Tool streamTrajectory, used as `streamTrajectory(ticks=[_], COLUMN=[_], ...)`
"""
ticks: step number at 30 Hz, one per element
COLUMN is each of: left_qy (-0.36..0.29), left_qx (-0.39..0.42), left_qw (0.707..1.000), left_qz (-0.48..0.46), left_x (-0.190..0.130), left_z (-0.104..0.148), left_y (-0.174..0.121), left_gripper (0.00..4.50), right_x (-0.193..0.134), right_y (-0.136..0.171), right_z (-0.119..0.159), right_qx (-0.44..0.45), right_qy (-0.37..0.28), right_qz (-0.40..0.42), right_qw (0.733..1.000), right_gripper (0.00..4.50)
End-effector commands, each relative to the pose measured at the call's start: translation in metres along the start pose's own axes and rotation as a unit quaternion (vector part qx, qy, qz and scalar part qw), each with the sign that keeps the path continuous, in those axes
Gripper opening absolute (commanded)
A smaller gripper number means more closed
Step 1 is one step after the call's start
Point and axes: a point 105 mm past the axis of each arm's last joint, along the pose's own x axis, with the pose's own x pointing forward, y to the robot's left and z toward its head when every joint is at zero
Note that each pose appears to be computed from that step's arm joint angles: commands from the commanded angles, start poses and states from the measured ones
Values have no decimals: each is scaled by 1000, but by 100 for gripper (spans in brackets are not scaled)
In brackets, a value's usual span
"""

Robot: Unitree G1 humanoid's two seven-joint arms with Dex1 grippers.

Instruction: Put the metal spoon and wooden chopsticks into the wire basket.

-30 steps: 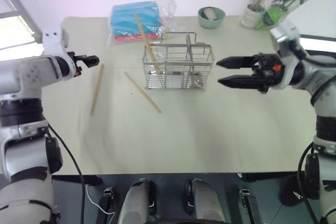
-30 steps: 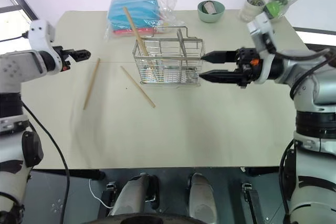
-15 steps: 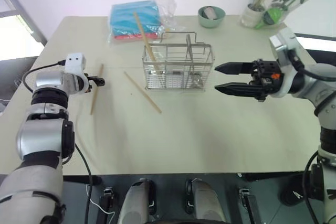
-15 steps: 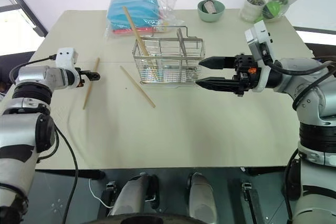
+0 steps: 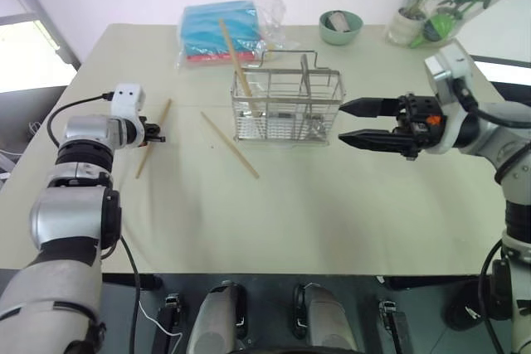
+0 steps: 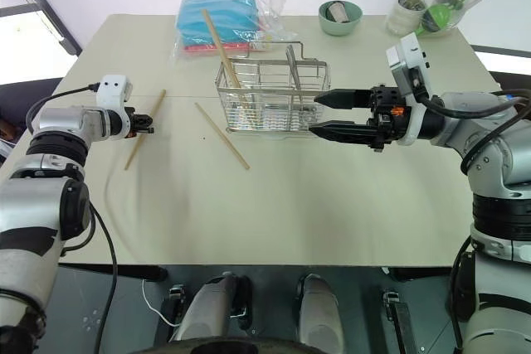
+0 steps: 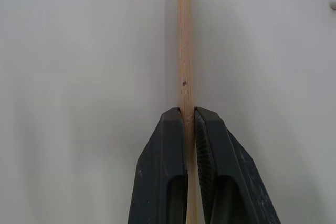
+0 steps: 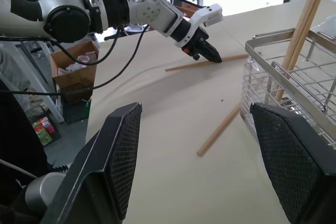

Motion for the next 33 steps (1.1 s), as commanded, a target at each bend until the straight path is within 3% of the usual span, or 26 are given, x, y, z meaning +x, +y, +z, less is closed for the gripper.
streamTrajectory(ticks=[1, 4, 7, 9, 13, 19, 29, 33], left_qy=[-126, -251, -445, -496, -546, -511, -455, -448], left_qx=[7, 0, -82, -110, -133, -95, -40, -28], left_qw=[992, 968, 891, 858, 795, 799, 844, 848], left_qz=[23, 32, -39, -82, -227, -301, -281, -283], left_x=[-19, -44, -112, -138, -179, -159, -87, -78], left_z=[56, 99, 168, 184, 211, 201, 152, 138], left_y=[8, 11, -7, -18, -85, -159, -191, -198], left_gripper=[3, 3, 3, 3, 3, 3, 3, 167], right_x=[-7, -13, -21, -23, -25, -27, -34, -36], right_y=[-2, -6, -11, -12, -12, -13, -9, -10], right_z=[5, 4, 4, 4, 5, 6, 9, 11], right_qx=[-20, -21, -13, -10, -7, -7, -2, -2], right_qy=[4, 8, 5, 4, -2, -8, -23, -27], right_qz=[-13, -27, -49, -55, -62, -77, -102, -108], right_qw=[1000, 999, 999, 998, 998, 997, 995, 994], right_gripper=[339, 339, 339, 339, 339, 339, 339, 339])
